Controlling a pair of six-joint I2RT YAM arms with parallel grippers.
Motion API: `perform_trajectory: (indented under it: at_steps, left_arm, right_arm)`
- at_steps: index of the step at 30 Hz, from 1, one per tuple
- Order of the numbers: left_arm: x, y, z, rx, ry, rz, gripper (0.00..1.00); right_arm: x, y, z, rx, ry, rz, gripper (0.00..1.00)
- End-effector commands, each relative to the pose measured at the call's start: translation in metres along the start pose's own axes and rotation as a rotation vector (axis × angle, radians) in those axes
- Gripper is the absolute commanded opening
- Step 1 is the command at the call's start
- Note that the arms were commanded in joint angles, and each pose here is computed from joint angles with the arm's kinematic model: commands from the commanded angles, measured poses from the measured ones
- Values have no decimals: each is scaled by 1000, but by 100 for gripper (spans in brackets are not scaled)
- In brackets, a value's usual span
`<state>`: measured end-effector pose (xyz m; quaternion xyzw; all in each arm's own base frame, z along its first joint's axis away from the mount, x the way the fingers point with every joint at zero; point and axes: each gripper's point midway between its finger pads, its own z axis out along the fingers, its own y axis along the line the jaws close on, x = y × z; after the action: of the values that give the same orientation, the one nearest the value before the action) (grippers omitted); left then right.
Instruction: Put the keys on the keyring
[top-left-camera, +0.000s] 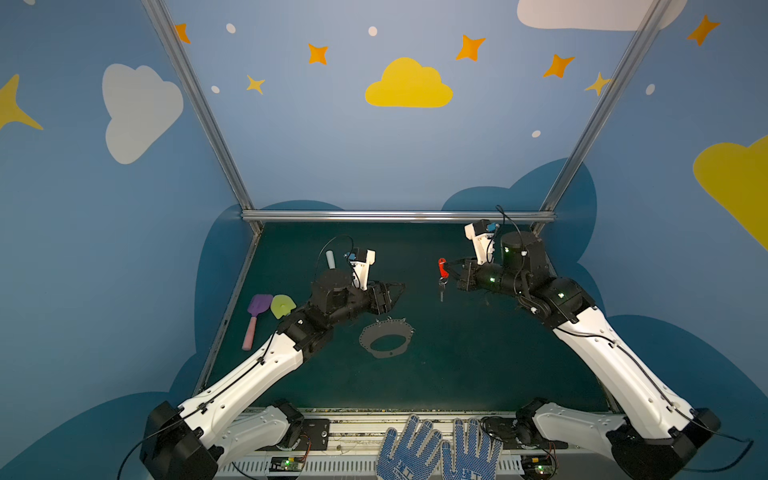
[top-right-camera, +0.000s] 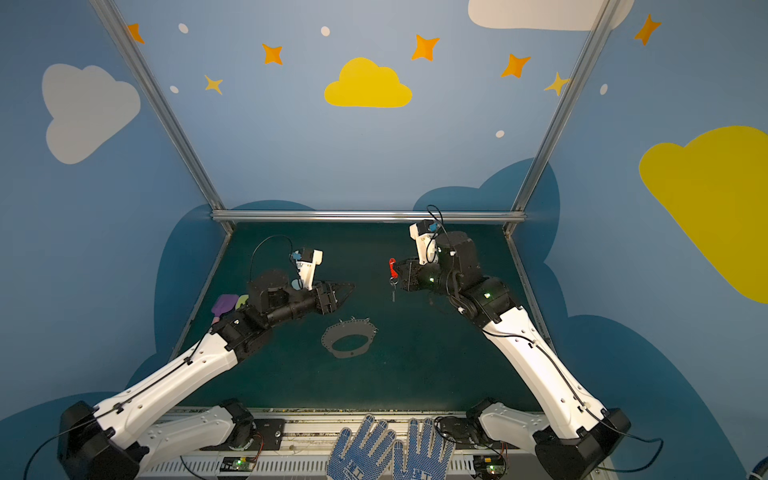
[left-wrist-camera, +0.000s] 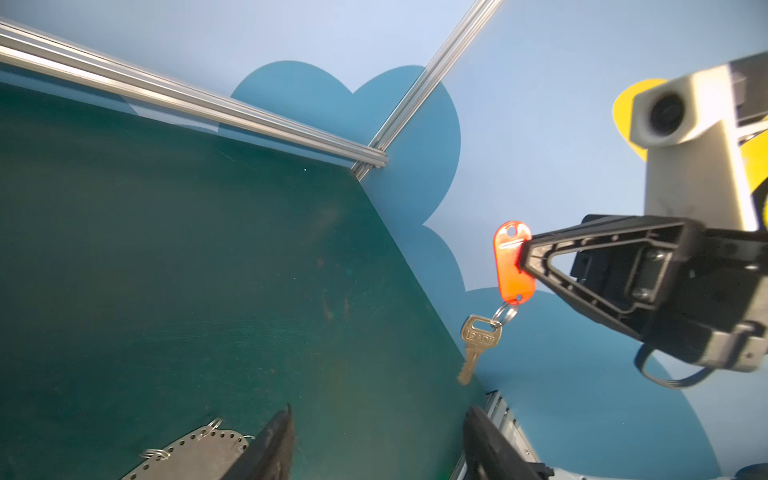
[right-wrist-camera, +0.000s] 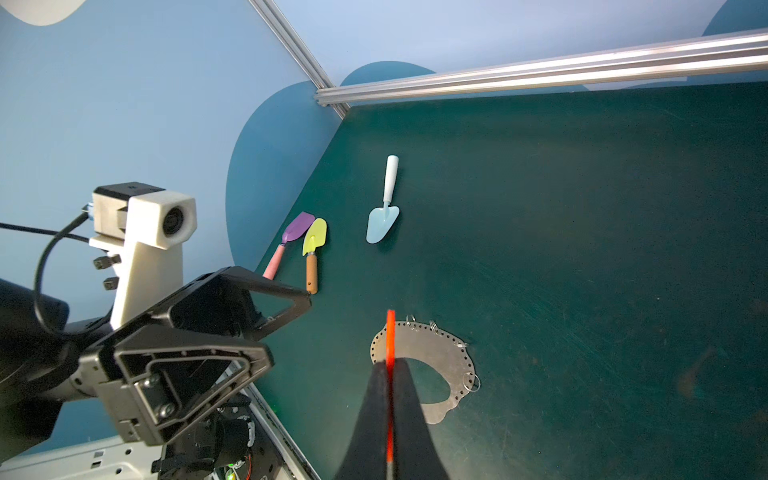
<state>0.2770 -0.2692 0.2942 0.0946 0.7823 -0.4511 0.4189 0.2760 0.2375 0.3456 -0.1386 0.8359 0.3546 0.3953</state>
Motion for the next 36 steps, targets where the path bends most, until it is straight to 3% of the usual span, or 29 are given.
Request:
perform_trajectory:
  at_steps: [1,3,10,27,36]
  left_arm:
    - [-3,-24,4,77,24,85,55]
    - [-2,-34,7,118,23,107,51]
    - [-5,-63,13,218,42,156,54]
    - [-5,-89,29,277,69,219,52]
    - [-5,-97,33,299,74,239,38]
  right_arm:
    - [-10,14,-8,-55,-34,0,2]
    - [-9,15,-7,-67,-32,6,2]
    - [-8,22,-2,-117,-24,27,3]
    - [-5,35,2,-201,-1,58,3]
    - [-8,38,1,-217,-9,64,3]
